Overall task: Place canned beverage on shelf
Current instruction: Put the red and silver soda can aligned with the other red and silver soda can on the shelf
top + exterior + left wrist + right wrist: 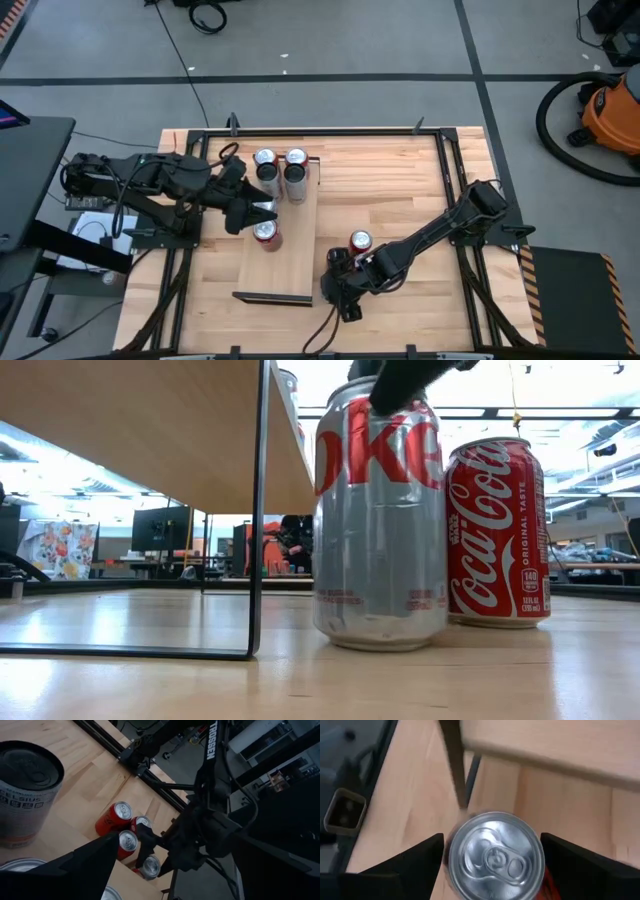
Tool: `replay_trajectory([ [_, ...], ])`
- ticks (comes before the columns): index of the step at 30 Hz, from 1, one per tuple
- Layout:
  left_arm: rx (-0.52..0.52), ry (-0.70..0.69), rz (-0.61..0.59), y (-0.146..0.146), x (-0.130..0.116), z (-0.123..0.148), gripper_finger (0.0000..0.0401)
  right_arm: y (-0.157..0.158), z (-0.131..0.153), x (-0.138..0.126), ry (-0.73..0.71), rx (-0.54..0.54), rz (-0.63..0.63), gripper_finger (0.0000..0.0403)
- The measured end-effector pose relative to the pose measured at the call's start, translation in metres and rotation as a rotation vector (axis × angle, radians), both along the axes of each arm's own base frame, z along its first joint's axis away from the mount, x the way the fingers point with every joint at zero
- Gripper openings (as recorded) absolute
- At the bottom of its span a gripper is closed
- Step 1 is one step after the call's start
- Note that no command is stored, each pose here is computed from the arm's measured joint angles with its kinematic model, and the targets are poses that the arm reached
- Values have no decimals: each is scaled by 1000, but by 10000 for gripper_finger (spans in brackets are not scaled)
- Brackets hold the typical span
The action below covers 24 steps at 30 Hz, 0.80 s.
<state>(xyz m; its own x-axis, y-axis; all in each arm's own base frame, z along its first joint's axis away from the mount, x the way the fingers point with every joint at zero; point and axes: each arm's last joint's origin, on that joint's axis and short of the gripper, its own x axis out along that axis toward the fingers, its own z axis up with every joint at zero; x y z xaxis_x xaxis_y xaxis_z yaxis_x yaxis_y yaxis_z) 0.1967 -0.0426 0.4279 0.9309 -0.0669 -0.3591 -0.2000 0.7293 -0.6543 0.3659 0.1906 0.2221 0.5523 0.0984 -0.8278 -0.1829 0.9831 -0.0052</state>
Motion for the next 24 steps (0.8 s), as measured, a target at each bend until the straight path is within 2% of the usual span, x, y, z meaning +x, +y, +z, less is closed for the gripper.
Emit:
replay_trajectory([
  [6,2,3,0,0,0,0,389,-5,1,3,-4,-61,234,295],
  [11,-2,3,1,0,0,0,389,-12,1,6,-14,-88,497,301],
  [15,-12,3,5,0,0,0,389,-15,1,5,-24,-160,677,314],
  [20,-14,3,6,0,0,0,389,-19,3,4,-8,-186,657,326],
  [24,-13,4,6,0,0,0,389,-21,9,5,27,-172,612,353],
])
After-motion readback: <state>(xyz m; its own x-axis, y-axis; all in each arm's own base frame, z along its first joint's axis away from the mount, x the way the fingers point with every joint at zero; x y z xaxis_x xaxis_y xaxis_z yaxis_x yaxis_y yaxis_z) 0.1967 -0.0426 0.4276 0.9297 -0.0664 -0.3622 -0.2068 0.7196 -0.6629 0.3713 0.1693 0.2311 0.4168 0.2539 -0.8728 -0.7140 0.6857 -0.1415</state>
